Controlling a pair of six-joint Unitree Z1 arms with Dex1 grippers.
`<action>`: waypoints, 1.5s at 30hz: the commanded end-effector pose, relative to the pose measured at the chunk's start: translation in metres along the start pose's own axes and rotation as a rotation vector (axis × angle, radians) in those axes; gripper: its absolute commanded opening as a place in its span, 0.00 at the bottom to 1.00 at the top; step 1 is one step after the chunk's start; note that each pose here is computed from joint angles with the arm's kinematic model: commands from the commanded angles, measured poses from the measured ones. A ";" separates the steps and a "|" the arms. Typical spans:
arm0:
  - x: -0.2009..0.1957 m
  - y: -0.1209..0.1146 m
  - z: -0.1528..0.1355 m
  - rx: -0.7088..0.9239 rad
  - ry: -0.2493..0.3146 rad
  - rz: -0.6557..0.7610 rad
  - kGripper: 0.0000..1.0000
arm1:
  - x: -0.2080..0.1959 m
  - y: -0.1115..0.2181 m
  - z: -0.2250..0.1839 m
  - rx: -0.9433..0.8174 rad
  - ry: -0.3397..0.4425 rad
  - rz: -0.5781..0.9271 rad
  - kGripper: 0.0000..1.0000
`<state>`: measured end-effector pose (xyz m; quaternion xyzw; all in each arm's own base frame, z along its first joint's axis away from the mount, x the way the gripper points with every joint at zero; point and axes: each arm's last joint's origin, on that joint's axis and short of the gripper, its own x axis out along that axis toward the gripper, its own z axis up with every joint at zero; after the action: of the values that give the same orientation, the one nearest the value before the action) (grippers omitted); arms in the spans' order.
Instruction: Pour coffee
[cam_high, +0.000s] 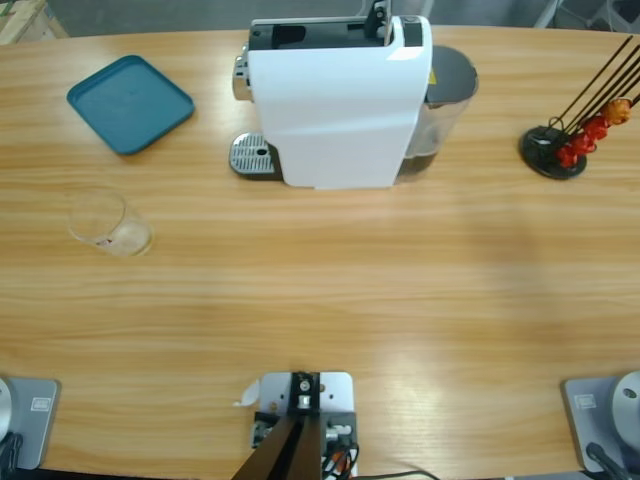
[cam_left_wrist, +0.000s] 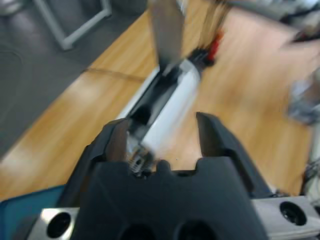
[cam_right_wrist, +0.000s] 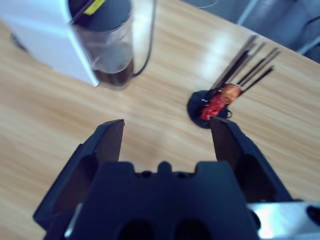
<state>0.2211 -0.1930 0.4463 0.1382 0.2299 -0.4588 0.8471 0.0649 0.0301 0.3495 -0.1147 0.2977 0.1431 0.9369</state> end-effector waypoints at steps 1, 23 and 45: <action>-0.035 -0.025 -0.079 0.135 0.180 0.042 0.99 | 0.031 -0.020 0.017 0.281 0.106 -0.273 0.77; -0.072 -0.043 -0.132 0.105 0.216 0.038 0.99 | 0.169 -0.034 -0.005 0.391 0.228 -0.376 0.64; -0.065 -0.041 -0.131 0.081 0.230 0.028 0.98 | 0.183 -0.041 -0.005 0.366 0.221 -0.374 0.29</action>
<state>0.1164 -0.1067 0.3714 0.2279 0.2880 -0.4392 0.8199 0.2186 0.0282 0.2599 0.0024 0.3648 -0.1070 0.9249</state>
